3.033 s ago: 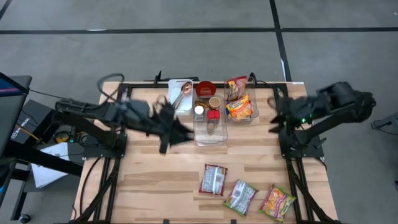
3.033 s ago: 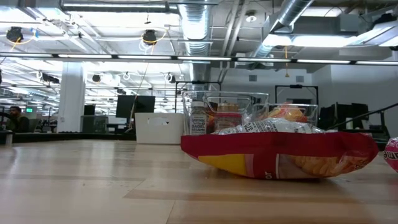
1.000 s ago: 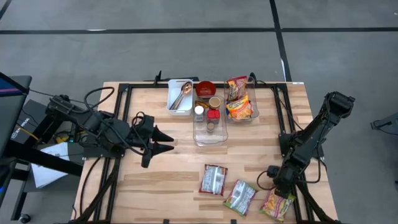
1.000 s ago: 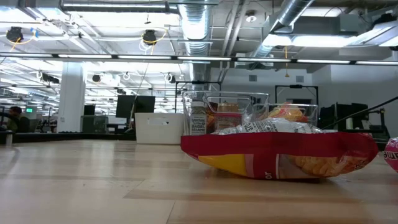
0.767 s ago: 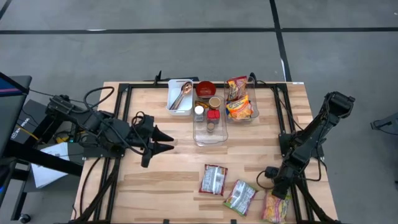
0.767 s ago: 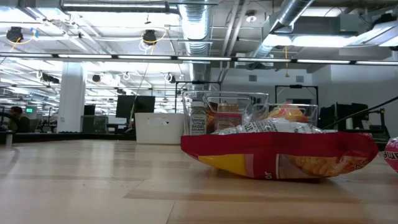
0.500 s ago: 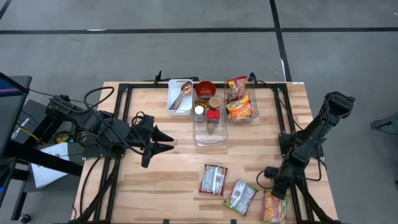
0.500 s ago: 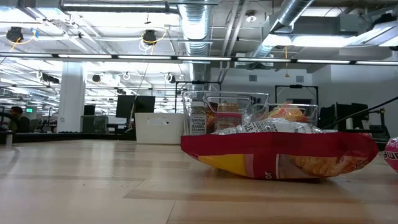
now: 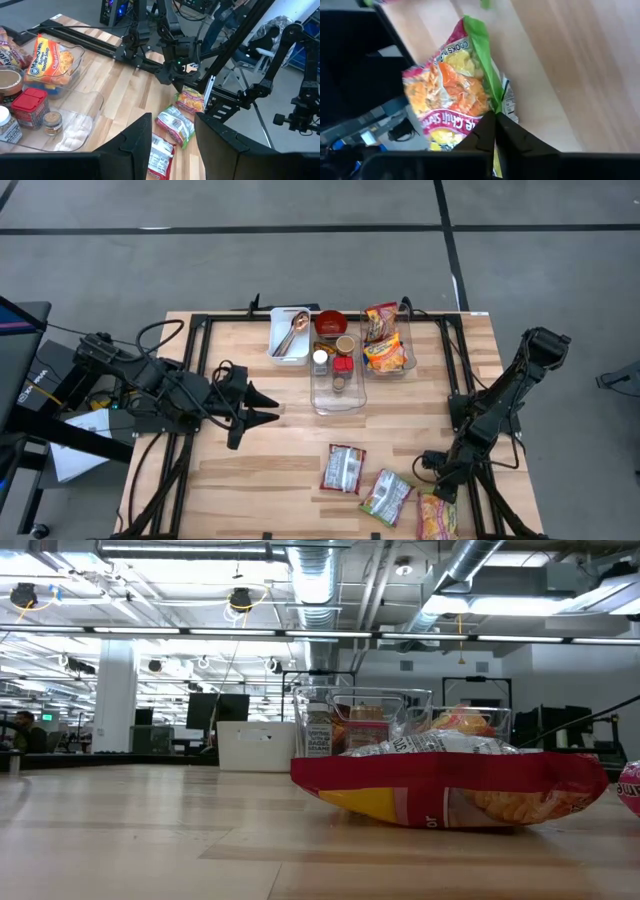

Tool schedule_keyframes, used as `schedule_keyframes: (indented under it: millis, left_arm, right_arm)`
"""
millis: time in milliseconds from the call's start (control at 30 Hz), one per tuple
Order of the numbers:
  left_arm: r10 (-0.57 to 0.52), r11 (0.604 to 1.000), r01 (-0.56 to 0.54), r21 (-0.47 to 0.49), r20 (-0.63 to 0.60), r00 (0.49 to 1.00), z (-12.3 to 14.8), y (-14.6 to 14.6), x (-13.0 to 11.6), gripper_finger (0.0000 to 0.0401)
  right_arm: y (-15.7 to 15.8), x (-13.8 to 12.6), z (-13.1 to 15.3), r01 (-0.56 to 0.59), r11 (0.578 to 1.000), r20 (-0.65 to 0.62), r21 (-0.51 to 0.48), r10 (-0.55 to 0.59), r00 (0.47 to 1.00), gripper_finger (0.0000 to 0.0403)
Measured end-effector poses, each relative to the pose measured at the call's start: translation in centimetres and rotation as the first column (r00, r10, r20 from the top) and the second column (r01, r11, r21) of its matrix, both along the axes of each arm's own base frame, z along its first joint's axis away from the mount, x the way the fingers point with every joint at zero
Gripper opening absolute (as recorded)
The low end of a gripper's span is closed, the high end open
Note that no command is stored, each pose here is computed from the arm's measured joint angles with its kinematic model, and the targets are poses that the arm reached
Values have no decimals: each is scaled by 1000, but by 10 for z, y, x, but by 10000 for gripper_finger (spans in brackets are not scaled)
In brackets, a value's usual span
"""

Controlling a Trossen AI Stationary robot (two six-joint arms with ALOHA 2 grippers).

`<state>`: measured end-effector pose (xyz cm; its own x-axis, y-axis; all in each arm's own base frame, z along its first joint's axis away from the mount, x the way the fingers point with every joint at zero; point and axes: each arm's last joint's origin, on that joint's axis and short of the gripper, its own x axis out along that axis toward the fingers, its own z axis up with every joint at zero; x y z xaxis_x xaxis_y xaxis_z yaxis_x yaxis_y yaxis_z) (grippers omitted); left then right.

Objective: Pick & Place Food Item
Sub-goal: Put the right green noodle pack into the right transparent bin

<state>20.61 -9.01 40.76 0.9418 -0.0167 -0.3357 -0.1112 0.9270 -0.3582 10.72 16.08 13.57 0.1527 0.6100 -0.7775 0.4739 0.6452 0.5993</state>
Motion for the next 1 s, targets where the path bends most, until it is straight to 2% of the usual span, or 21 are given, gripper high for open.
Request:
schedule_keyframes:
  millis: [333,600,1000]
  left_arm:
    - [-1,1000,1,3,0,1000,0,0,0,140]
    - [18,1000,-18,25,6,1000,0,1,0,140]
    - [21,999,-21,24,11,1000,1,1,0,140]
  right_arm:
    - [11,16,26,66,998,128,12,-67,989,1]
    - [10,34,55,81,992,199,-94,-61,978,0]
    - [-6,70,116,81,973,354,-214,0,935,0]
